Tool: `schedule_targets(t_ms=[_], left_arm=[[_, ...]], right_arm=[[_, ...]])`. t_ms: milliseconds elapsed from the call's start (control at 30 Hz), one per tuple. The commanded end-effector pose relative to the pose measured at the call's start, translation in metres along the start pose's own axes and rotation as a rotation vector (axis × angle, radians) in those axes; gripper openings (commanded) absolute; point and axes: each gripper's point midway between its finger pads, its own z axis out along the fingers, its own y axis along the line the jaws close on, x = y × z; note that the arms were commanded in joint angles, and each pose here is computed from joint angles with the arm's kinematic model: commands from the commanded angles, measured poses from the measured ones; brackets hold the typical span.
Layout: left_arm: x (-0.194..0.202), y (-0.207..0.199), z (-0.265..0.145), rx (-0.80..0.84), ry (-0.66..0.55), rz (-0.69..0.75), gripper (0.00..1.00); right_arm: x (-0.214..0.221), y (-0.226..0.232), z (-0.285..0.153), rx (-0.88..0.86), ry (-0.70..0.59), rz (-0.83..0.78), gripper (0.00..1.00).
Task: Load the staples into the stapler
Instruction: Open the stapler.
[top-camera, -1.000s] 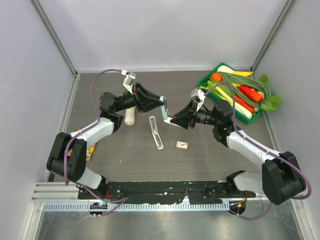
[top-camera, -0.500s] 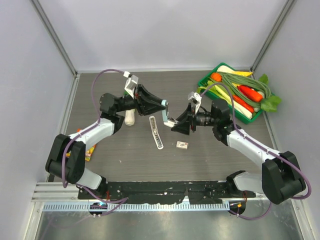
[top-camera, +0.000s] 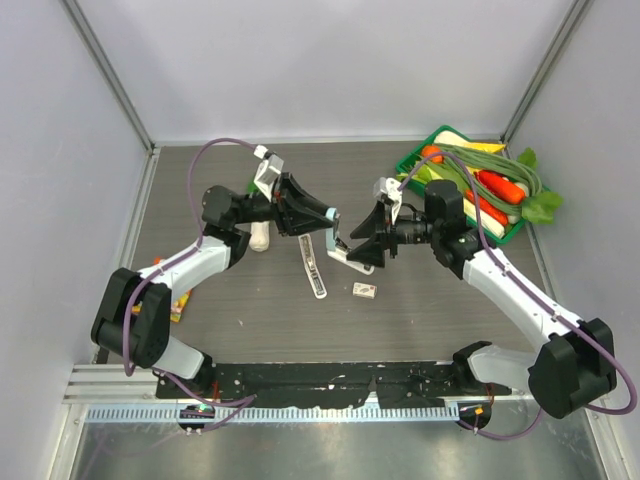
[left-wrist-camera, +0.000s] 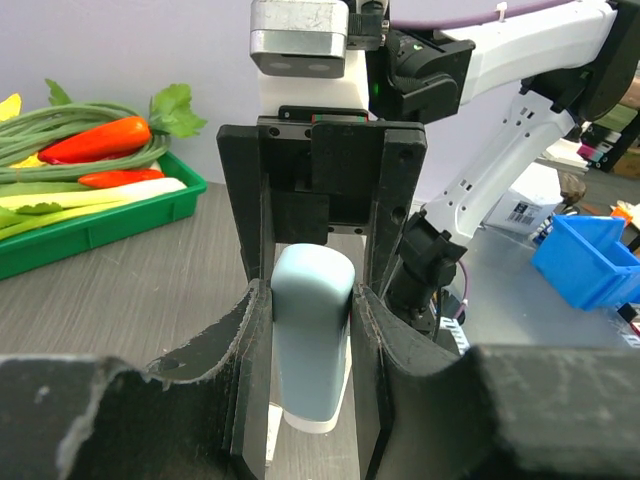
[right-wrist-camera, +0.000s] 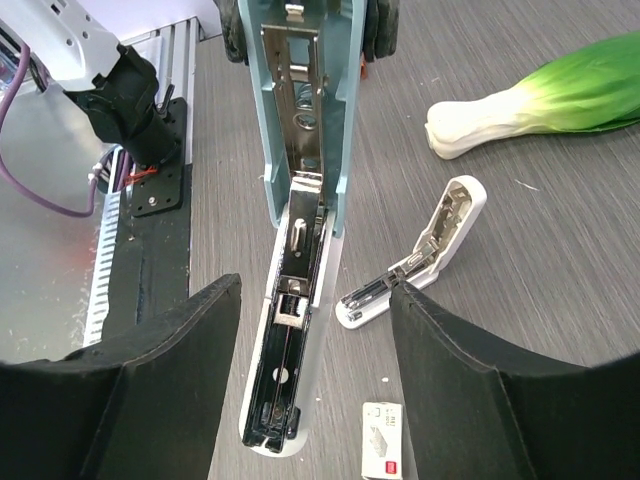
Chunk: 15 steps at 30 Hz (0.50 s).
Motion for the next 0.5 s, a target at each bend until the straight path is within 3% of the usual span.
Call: schedule_targets(t_ms=[0, 467], left_arm=[[-0.021, -0.011, 0.007, 0.043, -0.019, 0.097, 0.00], [-0.012, -0.008, 0.011, 0.048, 0.007, 0.081, 0.00]], right_arm=[[-0.008, 0.004, -0.003, -0.018, 0.032, -0.032, 0.66], [-0.017, 0.004, 0.009, 0.009, 0.097, -0.027, 0.63]])
